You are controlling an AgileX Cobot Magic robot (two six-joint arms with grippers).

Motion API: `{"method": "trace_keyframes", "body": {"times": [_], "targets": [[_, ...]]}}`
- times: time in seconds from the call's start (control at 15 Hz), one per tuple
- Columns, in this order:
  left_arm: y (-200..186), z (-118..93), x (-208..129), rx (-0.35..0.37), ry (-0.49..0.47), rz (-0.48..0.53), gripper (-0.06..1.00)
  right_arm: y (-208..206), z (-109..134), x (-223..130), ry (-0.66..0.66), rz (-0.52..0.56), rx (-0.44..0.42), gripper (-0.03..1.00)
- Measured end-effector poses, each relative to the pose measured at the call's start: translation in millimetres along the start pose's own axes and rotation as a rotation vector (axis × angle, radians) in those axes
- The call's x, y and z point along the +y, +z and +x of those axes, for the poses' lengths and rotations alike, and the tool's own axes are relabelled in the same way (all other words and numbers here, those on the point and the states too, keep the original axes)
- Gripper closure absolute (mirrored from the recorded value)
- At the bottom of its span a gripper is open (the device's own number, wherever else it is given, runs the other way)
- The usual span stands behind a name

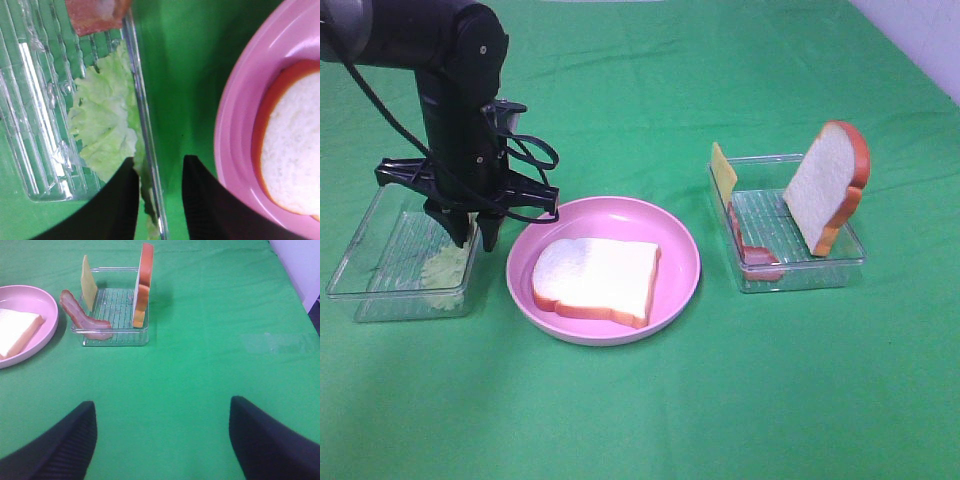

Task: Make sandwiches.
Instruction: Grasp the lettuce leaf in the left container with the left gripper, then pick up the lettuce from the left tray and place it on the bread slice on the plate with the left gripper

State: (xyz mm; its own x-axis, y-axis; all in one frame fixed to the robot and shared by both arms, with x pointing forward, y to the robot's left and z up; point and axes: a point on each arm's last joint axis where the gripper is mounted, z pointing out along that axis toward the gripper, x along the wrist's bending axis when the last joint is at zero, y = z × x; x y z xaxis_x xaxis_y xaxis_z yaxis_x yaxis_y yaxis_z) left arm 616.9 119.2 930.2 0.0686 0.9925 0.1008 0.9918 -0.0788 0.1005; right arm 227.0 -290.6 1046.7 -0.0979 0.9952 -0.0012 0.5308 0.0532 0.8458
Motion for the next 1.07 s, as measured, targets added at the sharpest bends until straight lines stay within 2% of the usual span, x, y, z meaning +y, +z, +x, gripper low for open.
{"method": "trace_keyframes", "body": {"times": [0.07,0.13,0.33,0.6,0.73,1.07], "targets": [[0,0,0,0.0,0.0,0.0,0.73,0,0,0,0.0,0.0,0.0,0.27],[0,0,0,0.005,0.003,-0.002,0.85,0,0,0,0.0,0.0,0.0,0.27],[0,1,0,0.008,0.006,-0.004,0.94,0,0,0,0.0,0.0,0.0,0.27],[-1,1,0,0.008,0.005,-0.005,0.94,0,0,0,0.0,0.0,0.0,0.27],[-14,2,0,-0.008,-0.001,-0.032,0.94,0,0,0,0.0,0.0,0.0,0.27],[-49,3,-4,-0.092,-0.034,-0.08,0.94,0,0,0,0.0,0.0,0.0,0.27]]}}
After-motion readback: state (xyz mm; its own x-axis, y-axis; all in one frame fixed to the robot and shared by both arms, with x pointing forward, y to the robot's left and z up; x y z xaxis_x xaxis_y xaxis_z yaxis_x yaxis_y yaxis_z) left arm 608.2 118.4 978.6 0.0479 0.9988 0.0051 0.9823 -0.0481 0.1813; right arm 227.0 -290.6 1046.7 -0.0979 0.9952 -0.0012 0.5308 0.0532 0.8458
